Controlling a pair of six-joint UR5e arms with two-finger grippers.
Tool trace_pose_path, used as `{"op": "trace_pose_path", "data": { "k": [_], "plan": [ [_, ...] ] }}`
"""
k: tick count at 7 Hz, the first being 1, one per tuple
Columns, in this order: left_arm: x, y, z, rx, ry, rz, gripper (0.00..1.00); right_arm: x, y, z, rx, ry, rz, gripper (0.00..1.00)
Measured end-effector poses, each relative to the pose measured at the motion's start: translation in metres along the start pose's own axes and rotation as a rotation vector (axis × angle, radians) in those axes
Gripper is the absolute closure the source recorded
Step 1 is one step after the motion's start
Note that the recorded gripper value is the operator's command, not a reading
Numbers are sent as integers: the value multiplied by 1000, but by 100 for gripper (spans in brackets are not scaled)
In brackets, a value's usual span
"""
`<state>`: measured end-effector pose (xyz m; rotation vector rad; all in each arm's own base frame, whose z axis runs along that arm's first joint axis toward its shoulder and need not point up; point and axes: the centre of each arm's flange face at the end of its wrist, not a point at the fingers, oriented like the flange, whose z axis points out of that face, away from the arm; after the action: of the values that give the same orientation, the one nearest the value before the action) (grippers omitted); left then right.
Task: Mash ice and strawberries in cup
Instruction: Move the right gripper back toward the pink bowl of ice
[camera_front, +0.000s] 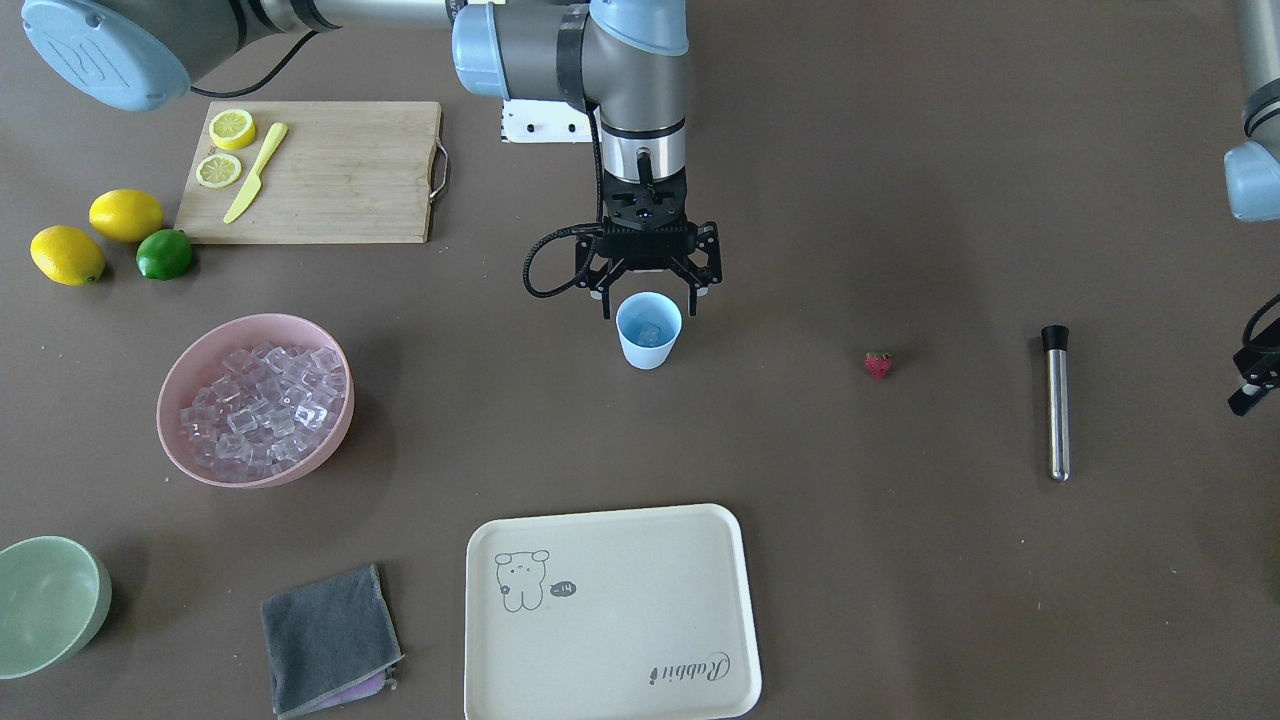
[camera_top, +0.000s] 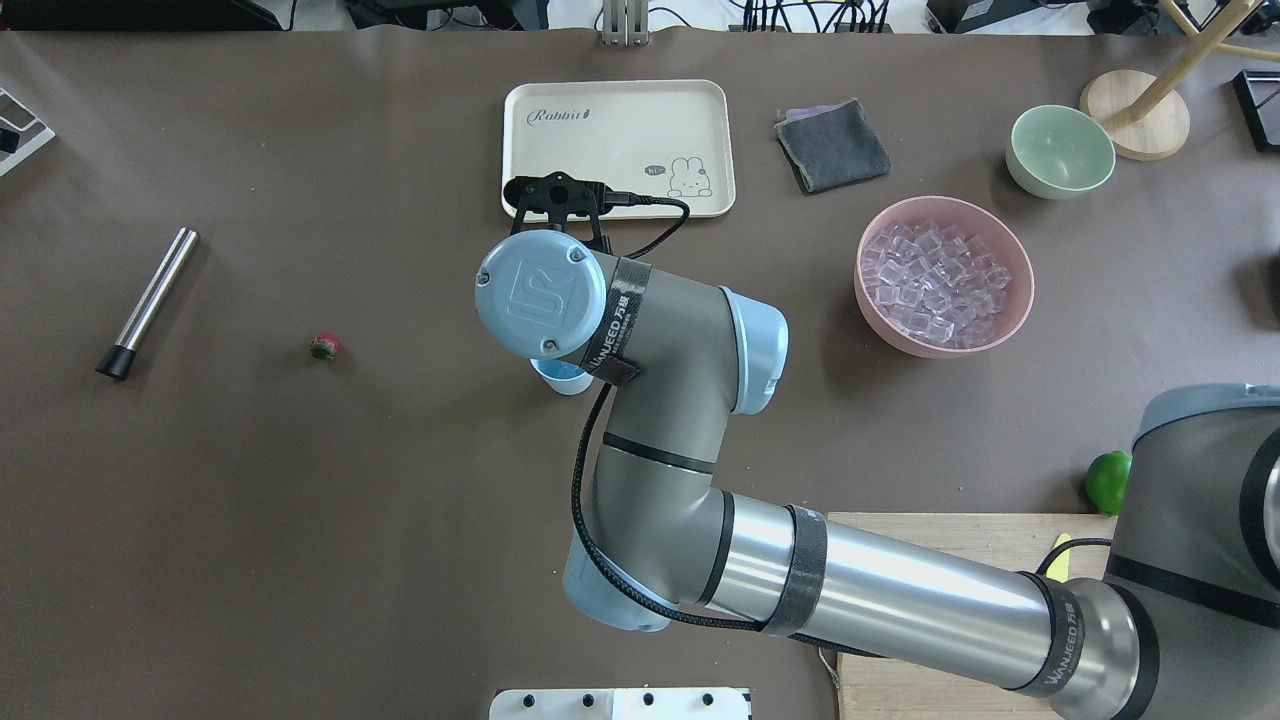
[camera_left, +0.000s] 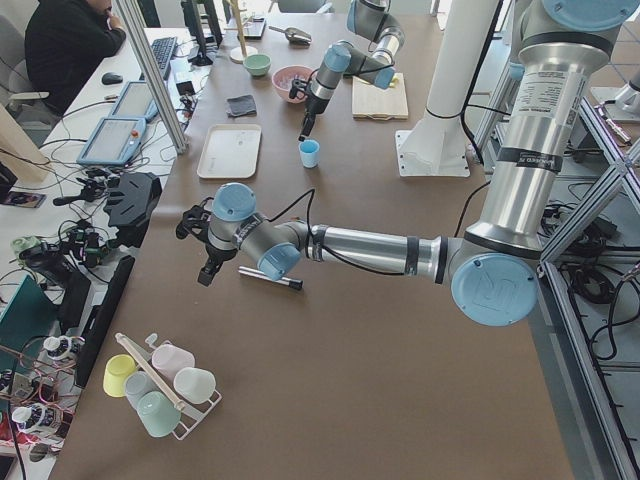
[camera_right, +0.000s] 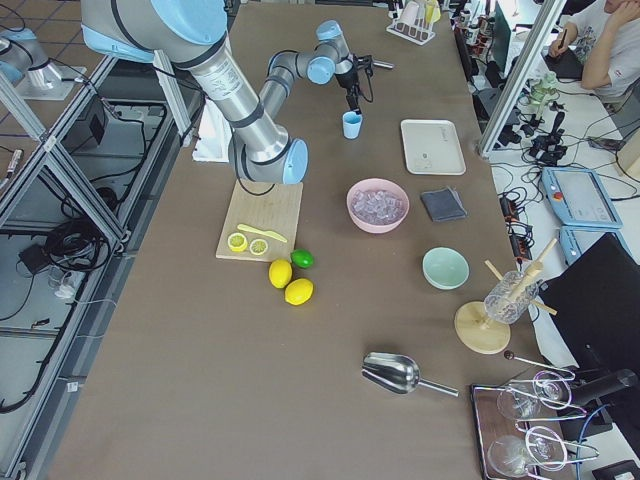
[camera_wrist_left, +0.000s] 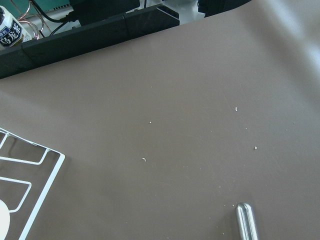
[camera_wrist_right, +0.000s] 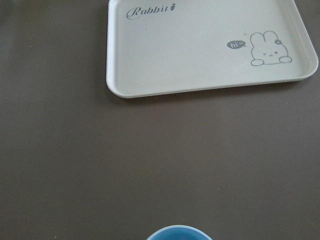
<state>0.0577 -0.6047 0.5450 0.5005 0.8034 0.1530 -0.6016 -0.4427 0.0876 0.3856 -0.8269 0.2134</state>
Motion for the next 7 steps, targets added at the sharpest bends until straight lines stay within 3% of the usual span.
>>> {"op": "trace_pose_path", "data": {
  "k": [3, 7],
  "plan": [
    [-2, 7, 1, -6, -1, -11, 2, 35, -60, -8, -12, 2, -40, 1],
    [6, 6, -8, 15, 6, -73, 2, 105, -111, -9, -58, 7, -69, 1]
  ]
}}
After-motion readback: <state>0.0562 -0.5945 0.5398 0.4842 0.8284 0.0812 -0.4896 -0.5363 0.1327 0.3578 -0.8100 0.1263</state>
